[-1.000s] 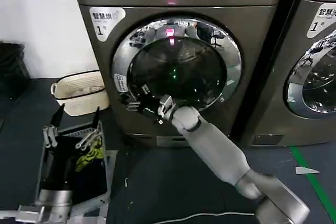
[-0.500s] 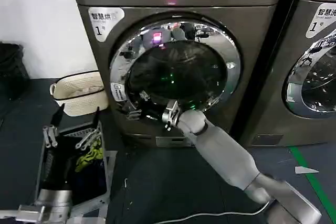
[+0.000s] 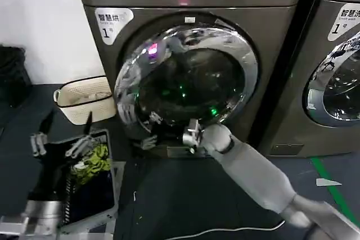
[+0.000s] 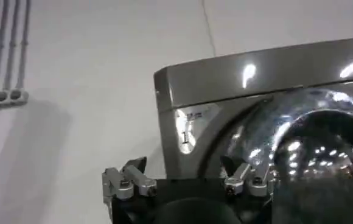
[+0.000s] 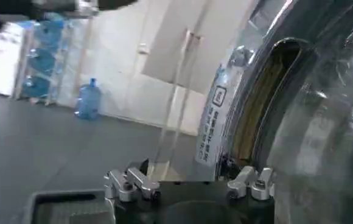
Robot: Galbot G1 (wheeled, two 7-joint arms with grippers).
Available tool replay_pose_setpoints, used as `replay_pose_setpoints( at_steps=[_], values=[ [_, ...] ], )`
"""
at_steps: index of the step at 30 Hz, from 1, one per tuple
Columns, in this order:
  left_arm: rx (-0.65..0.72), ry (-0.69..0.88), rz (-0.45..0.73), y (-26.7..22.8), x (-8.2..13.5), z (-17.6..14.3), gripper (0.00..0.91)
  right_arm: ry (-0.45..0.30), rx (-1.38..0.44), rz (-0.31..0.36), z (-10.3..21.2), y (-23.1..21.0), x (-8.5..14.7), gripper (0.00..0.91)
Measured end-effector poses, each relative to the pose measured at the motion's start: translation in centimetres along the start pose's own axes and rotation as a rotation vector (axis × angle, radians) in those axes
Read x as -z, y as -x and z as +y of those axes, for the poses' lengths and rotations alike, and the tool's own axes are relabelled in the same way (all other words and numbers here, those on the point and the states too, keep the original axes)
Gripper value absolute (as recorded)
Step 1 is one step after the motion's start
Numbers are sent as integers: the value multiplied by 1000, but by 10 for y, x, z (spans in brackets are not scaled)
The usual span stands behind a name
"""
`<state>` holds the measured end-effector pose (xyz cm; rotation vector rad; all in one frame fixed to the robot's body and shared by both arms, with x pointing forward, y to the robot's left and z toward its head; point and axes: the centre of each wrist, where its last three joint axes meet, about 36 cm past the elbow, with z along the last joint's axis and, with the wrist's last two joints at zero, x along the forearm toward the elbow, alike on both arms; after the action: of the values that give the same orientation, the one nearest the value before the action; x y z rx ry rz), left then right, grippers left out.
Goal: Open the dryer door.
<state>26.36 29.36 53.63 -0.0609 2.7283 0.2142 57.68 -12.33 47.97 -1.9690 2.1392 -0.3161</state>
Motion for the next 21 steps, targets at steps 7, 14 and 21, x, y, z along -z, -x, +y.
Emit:
replay_pose_setpoints(
  at_steps=[7,14,21],
  values=[
    [-26,36,21,6,-8,15,907,3,141,-45,5,-35,11,907],
    [-73,39,49,19,-26,23,907,11,272,-53,6,-73,20,907],
    [-181,60,47,35,-44,28,907,3,372,-72,13,-110,28,907]
  ],
)
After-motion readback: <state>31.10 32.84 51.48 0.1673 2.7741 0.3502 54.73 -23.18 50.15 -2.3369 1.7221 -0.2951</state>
